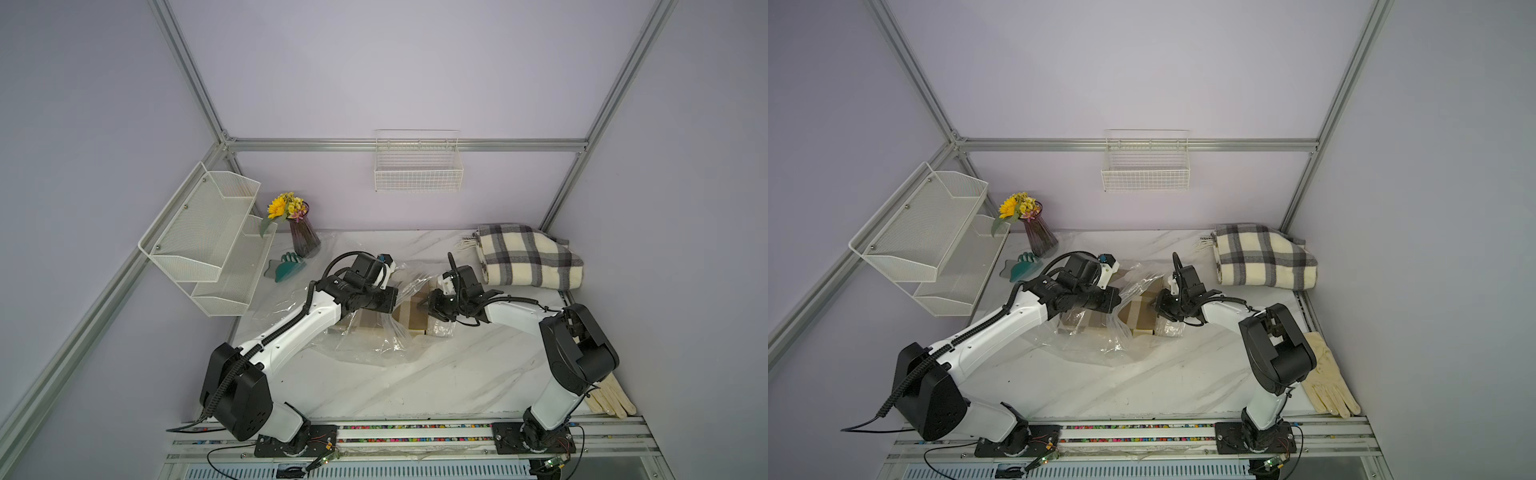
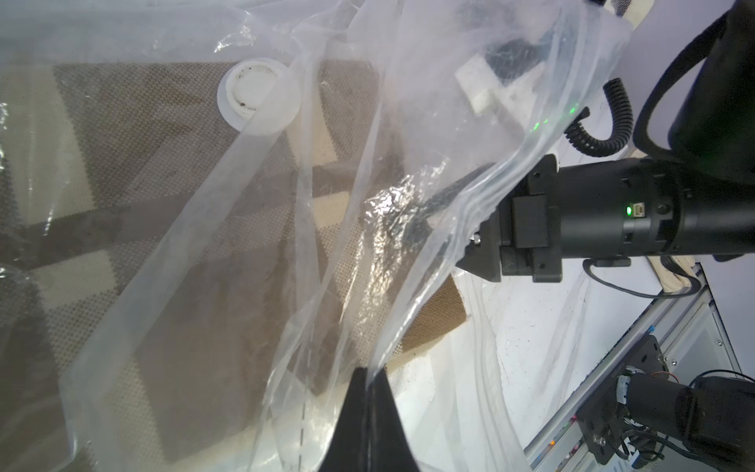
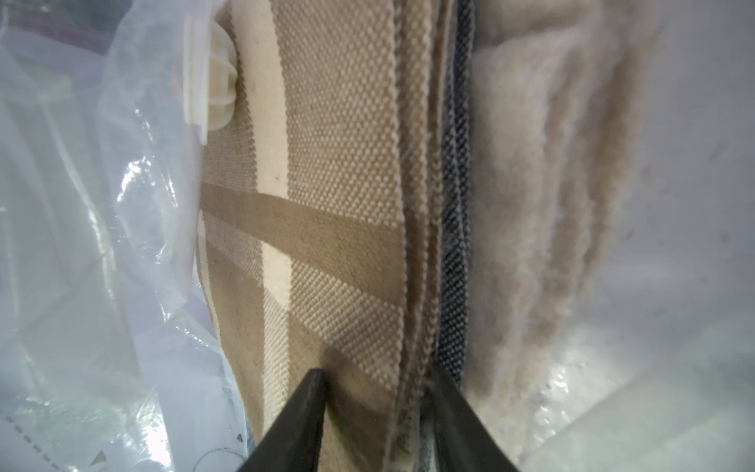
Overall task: Take the scarf out of the vacuum bag
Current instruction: Take out the scarf from the vacuum bag.
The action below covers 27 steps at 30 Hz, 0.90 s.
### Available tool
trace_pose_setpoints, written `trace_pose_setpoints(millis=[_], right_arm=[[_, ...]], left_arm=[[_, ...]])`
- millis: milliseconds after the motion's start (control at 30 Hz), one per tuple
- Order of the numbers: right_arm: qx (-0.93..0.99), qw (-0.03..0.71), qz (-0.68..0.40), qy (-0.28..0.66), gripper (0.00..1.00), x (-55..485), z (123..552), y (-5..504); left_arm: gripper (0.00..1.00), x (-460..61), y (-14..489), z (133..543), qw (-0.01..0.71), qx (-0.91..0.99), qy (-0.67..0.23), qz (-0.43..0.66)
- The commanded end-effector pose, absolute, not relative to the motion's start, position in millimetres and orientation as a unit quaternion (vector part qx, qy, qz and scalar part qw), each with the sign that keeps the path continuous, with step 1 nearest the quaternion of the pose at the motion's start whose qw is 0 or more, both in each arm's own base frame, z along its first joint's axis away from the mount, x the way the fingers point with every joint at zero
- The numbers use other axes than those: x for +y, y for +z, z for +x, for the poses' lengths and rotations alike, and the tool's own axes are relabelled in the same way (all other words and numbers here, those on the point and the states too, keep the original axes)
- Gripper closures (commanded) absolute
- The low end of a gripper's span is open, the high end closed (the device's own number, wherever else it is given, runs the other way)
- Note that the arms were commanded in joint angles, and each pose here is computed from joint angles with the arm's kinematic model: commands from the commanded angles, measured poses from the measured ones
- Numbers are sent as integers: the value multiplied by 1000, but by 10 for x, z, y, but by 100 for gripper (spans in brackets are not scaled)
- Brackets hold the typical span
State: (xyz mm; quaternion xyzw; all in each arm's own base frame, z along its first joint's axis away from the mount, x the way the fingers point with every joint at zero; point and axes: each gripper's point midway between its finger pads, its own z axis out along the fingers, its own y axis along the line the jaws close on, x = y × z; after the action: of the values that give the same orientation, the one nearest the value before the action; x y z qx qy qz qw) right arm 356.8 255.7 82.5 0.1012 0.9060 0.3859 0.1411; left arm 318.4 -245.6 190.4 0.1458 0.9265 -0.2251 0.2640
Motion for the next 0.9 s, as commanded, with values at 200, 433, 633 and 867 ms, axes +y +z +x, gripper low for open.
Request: trace_pose_setpoints(millis=[200, 433, 633, 867], right_arm=[[887, 157, 96, 424, 56, 2676, 3680, 1018], [871, 162, 88, 456, 57, 2773, 3726, 1180], [857, 176, 66, 480, 64, 2858, 3714, 1401], [861, 184, 55, 471, 62, 2869, 3740, 1474]], left_arm=[[100, -2537, 2112, 3252, 290, 914, -238, 157], [100, -2551, 2104, 3263, 289, 914, -239, 157], [100, -2552, 2106, 3265, 289, 914, -239, 157], [100, -2588, 2114, 3287, 288, 913, -243, 158]])
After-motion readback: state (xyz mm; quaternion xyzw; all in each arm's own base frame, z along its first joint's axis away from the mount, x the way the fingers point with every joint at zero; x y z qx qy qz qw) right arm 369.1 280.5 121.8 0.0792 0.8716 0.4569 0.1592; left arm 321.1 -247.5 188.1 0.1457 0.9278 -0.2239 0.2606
